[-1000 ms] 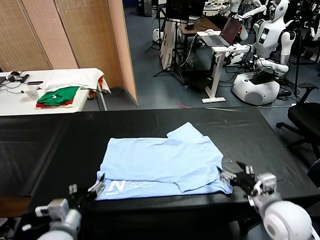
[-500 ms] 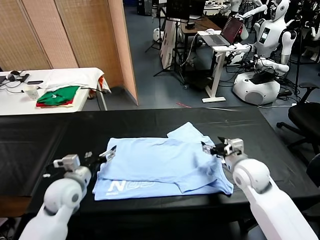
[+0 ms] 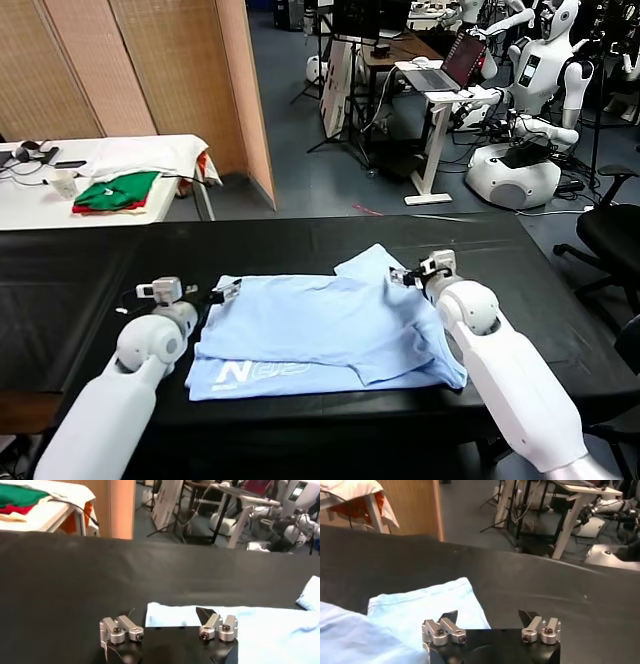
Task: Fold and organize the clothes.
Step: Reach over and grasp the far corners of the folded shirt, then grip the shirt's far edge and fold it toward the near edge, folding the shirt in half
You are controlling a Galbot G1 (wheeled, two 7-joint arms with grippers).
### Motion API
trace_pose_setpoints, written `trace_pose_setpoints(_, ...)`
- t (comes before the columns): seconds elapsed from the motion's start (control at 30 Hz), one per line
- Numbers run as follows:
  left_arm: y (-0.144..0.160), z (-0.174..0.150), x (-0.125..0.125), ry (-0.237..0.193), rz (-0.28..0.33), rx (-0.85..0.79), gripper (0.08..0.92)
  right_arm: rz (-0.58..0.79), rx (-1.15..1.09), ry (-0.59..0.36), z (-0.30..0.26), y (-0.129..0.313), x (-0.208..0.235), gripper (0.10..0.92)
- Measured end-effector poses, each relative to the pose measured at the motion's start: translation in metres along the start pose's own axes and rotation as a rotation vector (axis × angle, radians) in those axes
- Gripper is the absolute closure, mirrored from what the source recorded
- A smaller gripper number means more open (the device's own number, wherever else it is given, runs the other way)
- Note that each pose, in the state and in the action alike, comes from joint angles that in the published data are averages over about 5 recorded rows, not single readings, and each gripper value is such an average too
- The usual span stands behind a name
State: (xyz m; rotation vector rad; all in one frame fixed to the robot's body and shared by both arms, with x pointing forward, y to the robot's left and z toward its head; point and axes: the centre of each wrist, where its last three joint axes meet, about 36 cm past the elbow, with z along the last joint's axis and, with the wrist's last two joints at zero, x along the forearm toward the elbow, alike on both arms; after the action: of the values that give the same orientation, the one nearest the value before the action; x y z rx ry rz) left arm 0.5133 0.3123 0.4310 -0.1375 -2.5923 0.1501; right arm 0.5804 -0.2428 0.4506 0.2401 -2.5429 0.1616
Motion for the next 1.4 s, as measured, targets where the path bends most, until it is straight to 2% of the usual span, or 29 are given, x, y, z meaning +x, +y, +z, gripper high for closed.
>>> trace_pose_setpoints(0.13, 0.001, -0.003, -0.009, -0.002, -0.010, 0.004, 0.092, -0.008, -0.013, 0.026, -0.002, 0.003, -0.008, 0.115)
trace_pose_setpoints(0.27, 0.003, -0.002, -0.016, 0.015, -0.012, 0.007, 0.092, -0.009, -0.020, 0.043, -0.002, 0.005, -0.014, 0.115)
trace_pose_setpoints(0.6, 0.008, 0.004, -0.019, 0.043, 0.008, -0.007, 0.092, -0.013, -0.028, 0.058, -0.001, 0.008, -0.022, 0.119)
trace_pose_setpoints(0.77, 0.007, 0.009, -0.016, 0.057, 0.019, -0.018, 0.092, -0.016, -0.026, 0.062, 0.002, 0.009, -0.022, 0.190)
trace_pose_setpoints(0.9, 0.005, 0.013, -0.013, 0.062, 0.031, -0.024, 0.112, -0.023, -0.019, 0.057, 0.002, 0.010, -0.021, 0.333)
trace_pose_setpoints(1.0, 0.003, 0.014, -0.010, 0.059, 0.038, -0.027, 0.232, -0.028, -0.023, 0.051, 0.001, 0.011, -0.019, 0.448)
trace_pose_setpoints(1.2, 0.004, 0.011, 0.000, 0.037, 0.038, -0.034, 0.604, -0.031, -0.039, -0.019, -0.001, 0.005, -0.007, 0.752)
trace_pose_setpoints(1.23, 0.005, 0.010, 0.002, 0.031, 0.037, -0.036, 0.680, -0.030, -0.040, -0.038, -0.002, 0.004, -0.004, 0.780)
trace_pose_setpoints(1.3, 0.007, 0.005, 0.008, 0.017, 0.037, -0.037, 0.779, -0.027, -0.039, -0.072, -0.003, 0.001, 0.004, 0.827)
trace_pose_setpoints(1.37, 0.008, 0.001, 0.014, 0.003, 0.035, -0.040, 0.840, -0.023, -0.034, -0.091, -0.003, -0.001, 0.013, 0.850)
trace_pose_setpoints(1.4, 0.009, -0.001, 0.017, -0.004, 0.035, -0.042, 0.844, -0.021, -0.030, -0.095, -0.004, -0.003, 0.018, 0.858)
